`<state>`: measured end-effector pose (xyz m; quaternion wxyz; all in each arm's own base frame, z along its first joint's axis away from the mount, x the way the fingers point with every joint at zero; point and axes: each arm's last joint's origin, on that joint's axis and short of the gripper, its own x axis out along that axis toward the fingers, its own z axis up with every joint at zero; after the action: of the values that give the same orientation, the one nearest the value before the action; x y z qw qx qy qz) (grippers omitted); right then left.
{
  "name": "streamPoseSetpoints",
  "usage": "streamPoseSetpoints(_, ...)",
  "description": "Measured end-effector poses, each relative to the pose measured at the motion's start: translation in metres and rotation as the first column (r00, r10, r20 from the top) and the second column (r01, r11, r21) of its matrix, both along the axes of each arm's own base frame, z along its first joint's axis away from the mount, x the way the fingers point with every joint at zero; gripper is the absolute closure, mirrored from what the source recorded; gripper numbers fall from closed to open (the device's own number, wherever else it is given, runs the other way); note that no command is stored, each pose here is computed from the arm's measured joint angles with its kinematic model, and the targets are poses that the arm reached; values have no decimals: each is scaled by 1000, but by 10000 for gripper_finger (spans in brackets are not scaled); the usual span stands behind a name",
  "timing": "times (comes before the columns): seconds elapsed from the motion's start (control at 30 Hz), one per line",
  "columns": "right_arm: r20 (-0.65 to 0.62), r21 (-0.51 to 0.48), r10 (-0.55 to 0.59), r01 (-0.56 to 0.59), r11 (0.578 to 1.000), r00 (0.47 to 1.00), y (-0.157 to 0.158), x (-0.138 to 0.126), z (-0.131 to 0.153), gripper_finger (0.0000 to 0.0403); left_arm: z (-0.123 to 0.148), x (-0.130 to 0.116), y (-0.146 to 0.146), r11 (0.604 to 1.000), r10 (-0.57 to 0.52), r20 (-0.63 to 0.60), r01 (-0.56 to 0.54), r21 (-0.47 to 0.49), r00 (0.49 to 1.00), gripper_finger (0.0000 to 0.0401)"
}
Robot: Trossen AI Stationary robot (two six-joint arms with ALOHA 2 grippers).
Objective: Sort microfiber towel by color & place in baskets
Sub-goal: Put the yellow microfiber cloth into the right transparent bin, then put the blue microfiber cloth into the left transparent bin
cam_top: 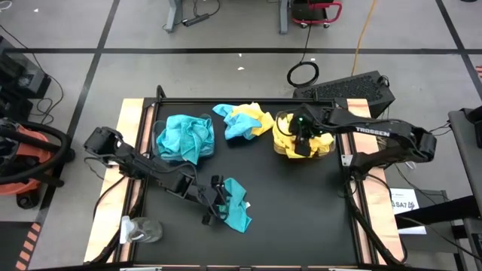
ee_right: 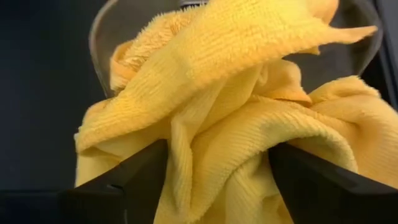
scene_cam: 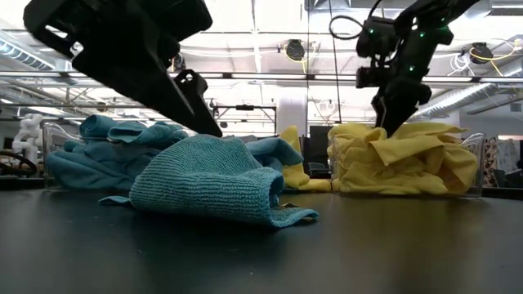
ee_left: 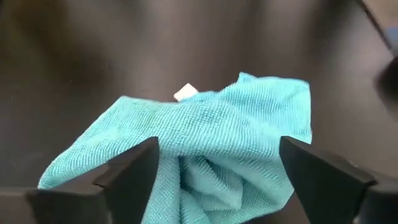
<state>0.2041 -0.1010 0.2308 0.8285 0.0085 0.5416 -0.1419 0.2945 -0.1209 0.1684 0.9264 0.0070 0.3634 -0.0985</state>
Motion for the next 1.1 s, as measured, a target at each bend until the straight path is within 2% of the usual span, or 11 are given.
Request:
streamPoseSetpoints(0.2, 48, -21, 1, 0, 1000, 999, 6, -6, 12, 112, -14, 6, -3, 1000, 14, -10, -14, -10, 1000, 33)
streamPoseSetpoints(0.47, 122, -43, 13, -8, 999, 993, 16, -12, 26, 117, -40, 11, 0, 993, 107, -66, -103, 55, 992, 32)
streamPoseSetpoints(0.57, 146, -45, 10, -4, 999, 989, 19, -14, 30, 117, -45, 11, 1, 989, 132, -83, -127, 70, 988, 43)
streamPoseSetpoints(0.67, 168, -43, 6, 1, 999, 986, 23, -16, 33, 117, -49, 11, 1, 989, 134, -90, -127, 77, 987, 74)
streamPoseSetpoints(0.77, 186, -41, 8, 0, 999, 983, 26, -17, 36, 117, -52, 12, 1, 989, 135, -94, -127, 80, 986, 123)
streamPoseSetpoints(1.1, 227, -23, 8, -3, 1000, 974, 37, -18, 42, 117, -54, 12, 1, 989, 110, -99, -99, 107, 989, 330)
